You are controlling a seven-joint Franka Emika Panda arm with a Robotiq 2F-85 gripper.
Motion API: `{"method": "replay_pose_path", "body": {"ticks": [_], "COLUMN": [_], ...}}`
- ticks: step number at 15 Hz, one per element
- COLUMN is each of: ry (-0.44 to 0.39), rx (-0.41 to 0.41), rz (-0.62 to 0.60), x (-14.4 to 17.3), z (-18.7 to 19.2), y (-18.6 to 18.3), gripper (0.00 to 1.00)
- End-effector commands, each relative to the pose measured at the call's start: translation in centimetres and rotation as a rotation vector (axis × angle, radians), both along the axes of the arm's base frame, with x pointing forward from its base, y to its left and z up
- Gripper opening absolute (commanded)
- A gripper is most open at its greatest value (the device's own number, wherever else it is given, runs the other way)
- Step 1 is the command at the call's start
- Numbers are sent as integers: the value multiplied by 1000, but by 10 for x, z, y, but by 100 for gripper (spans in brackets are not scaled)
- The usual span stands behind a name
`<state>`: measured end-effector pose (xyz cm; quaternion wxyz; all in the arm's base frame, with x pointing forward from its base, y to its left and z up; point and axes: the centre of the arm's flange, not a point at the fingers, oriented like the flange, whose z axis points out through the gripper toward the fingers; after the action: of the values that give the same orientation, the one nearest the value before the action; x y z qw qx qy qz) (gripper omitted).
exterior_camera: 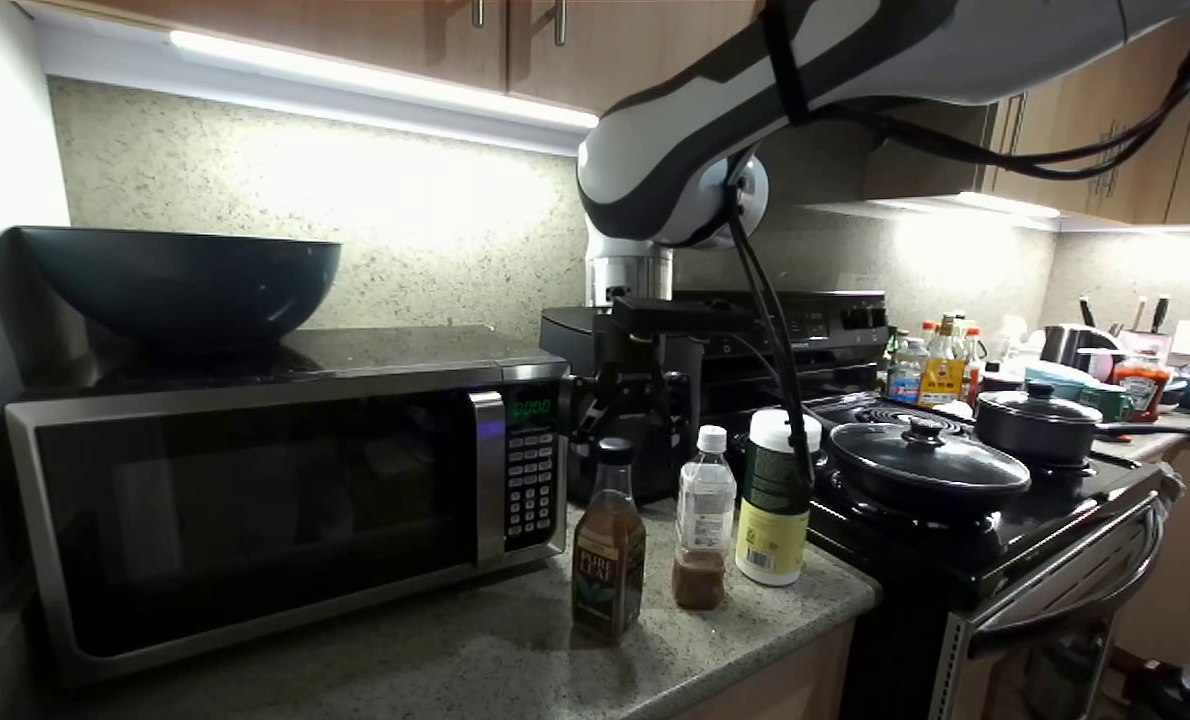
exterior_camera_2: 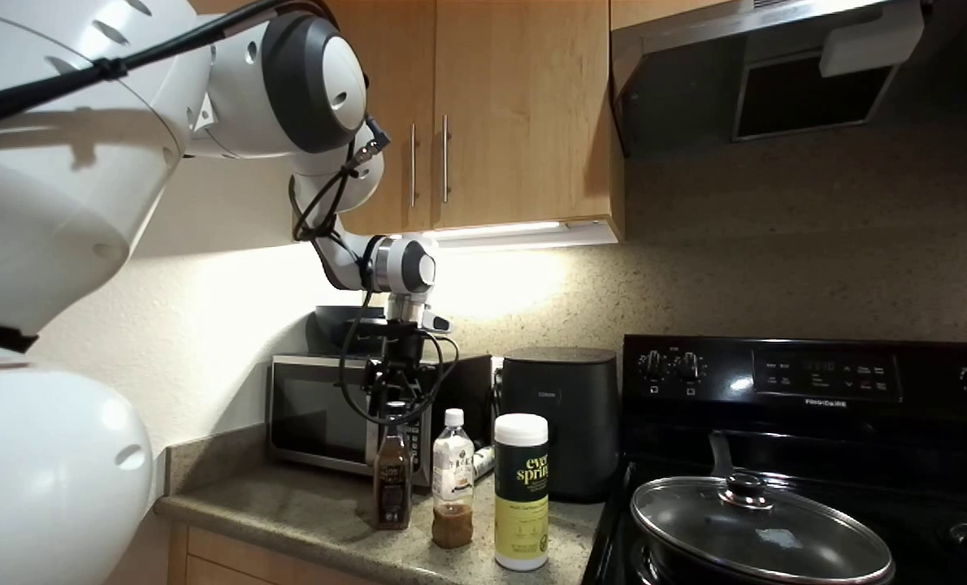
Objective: Move the oil bottle to the back, the plastic bottle to the right and then bring the oil bottle back
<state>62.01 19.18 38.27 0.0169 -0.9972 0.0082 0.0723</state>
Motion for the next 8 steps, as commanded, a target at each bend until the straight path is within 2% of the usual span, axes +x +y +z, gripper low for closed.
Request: {"method": "replay_pose_path", "body": {"ticks": [1,8], "ry": [-42,-194], "rx": [-2,-56], "rz": [-10,-38], "x": [-14,-35], "z": [19,70], "y": [-1,12], "gripper": [100,100]}}
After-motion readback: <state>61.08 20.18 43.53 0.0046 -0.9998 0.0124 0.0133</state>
